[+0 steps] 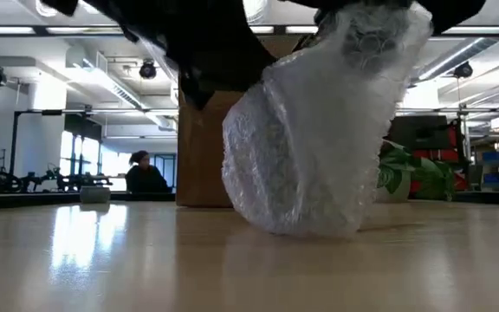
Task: Wrap mug
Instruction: Wrap the white mug with bubble wrap
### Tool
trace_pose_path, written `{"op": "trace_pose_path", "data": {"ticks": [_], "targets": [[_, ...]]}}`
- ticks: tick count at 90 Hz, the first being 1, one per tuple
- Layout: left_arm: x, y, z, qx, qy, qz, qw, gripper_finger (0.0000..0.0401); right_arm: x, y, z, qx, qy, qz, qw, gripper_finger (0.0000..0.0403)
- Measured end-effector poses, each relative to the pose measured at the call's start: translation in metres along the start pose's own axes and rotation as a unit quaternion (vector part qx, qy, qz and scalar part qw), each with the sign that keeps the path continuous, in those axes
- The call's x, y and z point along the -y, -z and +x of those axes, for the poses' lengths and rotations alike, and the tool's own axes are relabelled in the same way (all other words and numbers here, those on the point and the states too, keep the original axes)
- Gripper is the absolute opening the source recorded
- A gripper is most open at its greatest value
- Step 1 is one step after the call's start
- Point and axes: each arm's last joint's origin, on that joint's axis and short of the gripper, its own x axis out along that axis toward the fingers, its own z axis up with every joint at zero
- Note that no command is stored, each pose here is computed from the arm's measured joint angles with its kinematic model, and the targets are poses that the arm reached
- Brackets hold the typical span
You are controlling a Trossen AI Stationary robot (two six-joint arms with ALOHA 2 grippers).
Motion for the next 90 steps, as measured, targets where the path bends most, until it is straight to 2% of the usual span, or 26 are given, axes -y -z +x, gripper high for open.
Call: {"op": "trace_pose_path", "data": {"ticks": [10,21,29,37,43,51,59,80,90], "targets": [[0.004,-0.018,-0.023,0.023,0.010,-0.003,1.000,0.0000,0.000,-0.001,0.000,-0.002,0.000,0.000,1.000,0.0002],[0.001,-0.025,-0.031,0.045,-0.035,0.007,0.998,0.0000,0.000,-0.003,-0.001,0.004,-0.002,-0.004,1.000,0.0002],[-0.007,-0.019,-0.018,0.030,-0.048,0.009,0.998,0.0000,0.000,-0.006,-0.002,0.008,-0.004,-0.013,1.000,0.0002],[-0.011,-0.004,0.003,0.005,-0.039,-0.001,0.999,0.0000,-0.001,-0.008,-0.004,0.010,-0.004,-0.020,1.000,0.0002],[-0.009,0.006,0.016,0.012,-0.033,0.003,0.999,0.0000,-0.001,-0.008,-0.004,0.008,-0.008,-0.020,1.000,0.0002],[-0.005,0.010,0.026,0.011,-0.021,0.010,1.000,0.0000,-0.002,-0.007,-0.007,0.003,-0.012,-0.022,1.000,0.0002],[-0.007,0.017,0.031,-0.015,-0.033,-0.004,0.999,0.0000,0.000,-0.007,-0.013,0.002,-0.013,-0.020,1.000,0.0002],[-0.009,0.020,0.033,-0.031,-0.038,-0.013,0.999,0.0000,0.010,-0.012,-0.065,0.045,-0.007,0.003,0.999,0.0002],[-0.009,0.019,0.033,-0.027,-0.037,-0.015,0.999,0.0000,0.001,-0.011,-0.081,0.062,-0.057,0.005,0.996,0.0002]]}}
